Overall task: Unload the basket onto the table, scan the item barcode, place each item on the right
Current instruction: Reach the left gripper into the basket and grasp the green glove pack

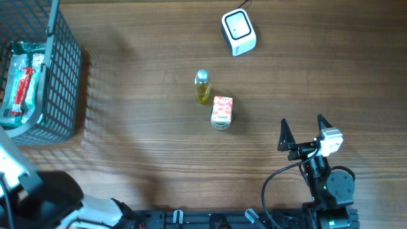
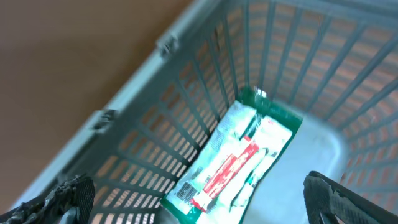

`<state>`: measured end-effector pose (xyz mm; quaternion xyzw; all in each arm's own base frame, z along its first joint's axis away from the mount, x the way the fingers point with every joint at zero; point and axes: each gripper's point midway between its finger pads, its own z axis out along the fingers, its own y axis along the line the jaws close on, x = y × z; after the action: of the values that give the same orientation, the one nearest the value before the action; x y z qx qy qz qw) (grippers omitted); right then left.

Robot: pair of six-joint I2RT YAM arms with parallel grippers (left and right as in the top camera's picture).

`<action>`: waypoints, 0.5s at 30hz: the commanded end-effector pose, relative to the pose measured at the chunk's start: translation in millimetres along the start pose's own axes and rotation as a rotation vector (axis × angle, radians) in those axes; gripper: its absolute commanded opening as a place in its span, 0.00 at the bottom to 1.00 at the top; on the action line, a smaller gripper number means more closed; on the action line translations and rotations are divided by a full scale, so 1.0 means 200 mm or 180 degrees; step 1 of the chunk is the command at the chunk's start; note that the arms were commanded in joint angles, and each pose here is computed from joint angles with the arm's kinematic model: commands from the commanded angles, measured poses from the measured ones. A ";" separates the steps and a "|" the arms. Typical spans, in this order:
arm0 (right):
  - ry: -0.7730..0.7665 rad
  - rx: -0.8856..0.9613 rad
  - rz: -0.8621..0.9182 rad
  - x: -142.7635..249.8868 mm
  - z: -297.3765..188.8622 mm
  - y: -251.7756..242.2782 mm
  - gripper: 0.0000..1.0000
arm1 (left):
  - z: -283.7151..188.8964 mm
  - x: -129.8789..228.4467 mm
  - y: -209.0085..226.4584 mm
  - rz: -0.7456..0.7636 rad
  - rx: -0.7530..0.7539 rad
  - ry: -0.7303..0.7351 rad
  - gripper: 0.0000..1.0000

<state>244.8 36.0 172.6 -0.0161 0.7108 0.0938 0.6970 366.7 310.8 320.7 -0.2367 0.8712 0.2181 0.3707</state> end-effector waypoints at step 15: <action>-0.0007 -0.0048 -0.0017 0.00 0.00 0.01 1.00 | 0.93 0.68 -0.26 0.0933 0.1025 0.1104 1.00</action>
<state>244.8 36.0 172.7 -0.0161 0.7106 0.0938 0.6971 408.2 334.6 112.0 -0.1034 0.9662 0.0951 0.2161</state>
